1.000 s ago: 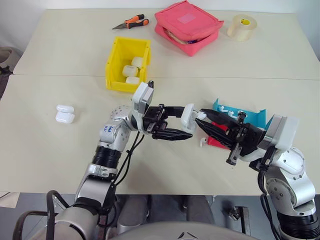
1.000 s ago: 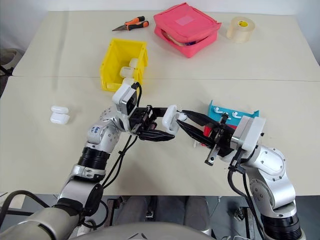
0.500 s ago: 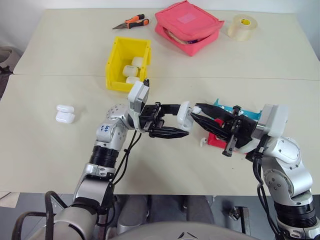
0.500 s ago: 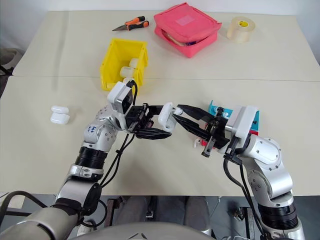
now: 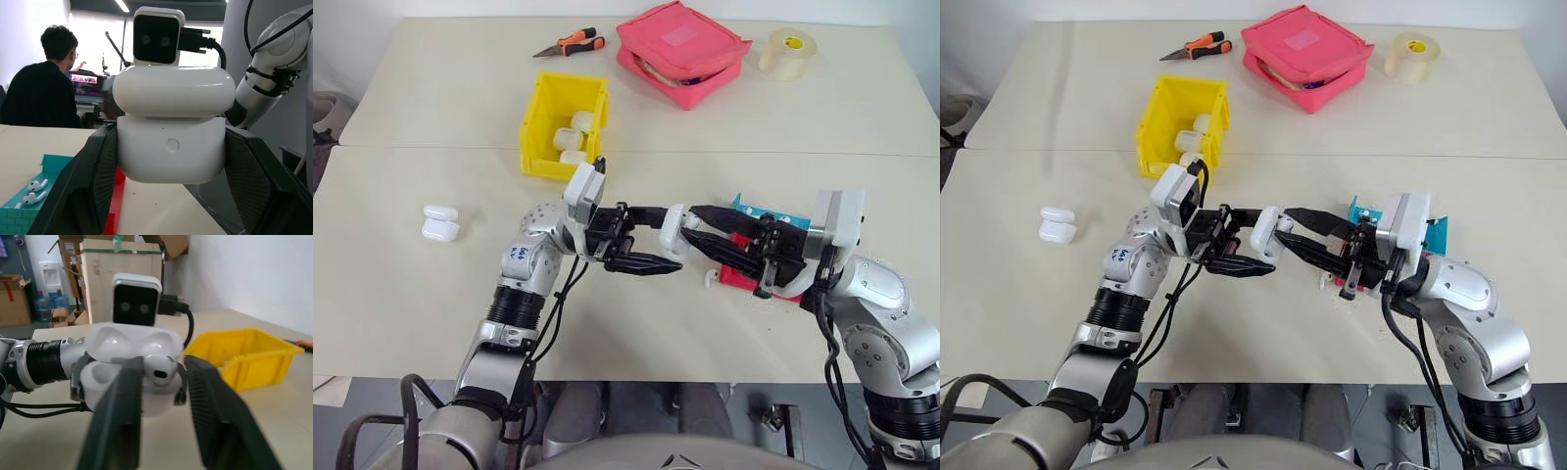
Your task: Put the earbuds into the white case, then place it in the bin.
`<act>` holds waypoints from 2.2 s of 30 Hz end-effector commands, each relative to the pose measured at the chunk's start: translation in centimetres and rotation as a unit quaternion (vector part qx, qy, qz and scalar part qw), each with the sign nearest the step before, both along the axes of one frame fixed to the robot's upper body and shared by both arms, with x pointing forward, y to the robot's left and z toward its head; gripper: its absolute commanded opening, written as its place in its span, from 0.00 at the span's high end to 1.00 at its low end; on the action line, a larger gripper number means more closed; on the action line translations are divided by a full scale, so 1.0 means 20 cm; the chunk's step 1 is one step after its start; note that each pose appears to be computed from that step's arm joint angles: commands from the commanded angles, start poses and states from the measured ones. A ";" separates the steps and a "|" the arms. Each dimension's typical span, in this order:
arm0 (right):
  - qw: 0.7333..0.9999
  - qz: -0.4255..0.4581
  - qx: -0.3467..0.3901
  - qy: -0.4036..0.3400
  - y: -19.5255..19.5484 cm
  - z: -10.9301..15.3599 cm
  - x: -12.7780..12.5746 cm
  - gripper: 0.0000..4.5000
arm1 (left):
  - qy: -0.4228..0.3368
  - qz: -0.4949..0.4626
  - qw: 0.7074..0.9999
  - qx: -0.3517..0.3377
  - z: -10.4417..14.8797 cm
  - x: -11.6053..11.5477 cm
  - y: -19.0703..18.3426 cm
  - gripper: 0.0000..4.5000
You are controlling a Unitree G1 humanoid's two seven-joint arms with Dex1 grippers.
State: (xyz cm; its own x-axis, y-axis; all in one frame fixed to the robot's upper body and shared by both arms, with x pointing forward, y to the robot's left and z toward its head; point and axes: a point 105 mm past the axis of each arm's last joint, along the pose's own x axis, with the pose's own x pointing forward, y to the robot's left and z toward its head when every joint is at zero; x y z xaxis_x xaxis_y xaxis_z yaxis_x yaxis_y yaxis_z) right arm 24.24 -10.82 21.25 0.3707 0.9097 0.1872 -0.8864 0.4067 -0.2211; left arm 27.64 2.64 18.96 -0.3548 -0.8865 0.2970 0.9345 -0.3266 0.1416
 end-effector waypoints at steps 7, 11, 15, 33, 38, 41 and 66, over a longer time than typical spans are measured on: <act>0.995 -0.080 -0.050 -0.016 -0.32 0.01 -0.07 0.01 | -0.046 0.037 0.998 -0.021 0.03 0.00 0.04 0.38; 0.982 -0.154 -0.108 -0.006 -0.55 -0.11 -0.13 0.01 | -0.055 0.073 0.996 -0.017 0.00 0.03 0.05 0.38; 0.966 -0.220 -0.132 0.024 -0.75 -0.20 -0.16 0.01 | -0.065 0.107 0.992 -0.020 0.00 0.04 0.06 0.38; 0.895 -0.275 -0.303 0.179 -0.83 -0.11 0.26 0.01 | -0.063 0.119 0.991 -0.022 -0.04 0.00 -0.06 0.38; 0.874 -0.251 -0.373 0.184 -0.80 -0.16 0.36 0.01 | -0.061 0.117 0.991 -0.024 -0.04 0.00 -0.08 0.38; 0.864 -0.242 -0.394 0.197 -0.81 -0.19 0.39 0.01 | -0.061 0.116 0.991 -0.025 -0.05 0.00 -0.08 0.38; 0.852 -0.145 -0.453 0.218 -0.74 -0.32 0.43 0.01 | -0.057 0.118 0.991 -0.029 -0.05 0.00 -0.08 0.38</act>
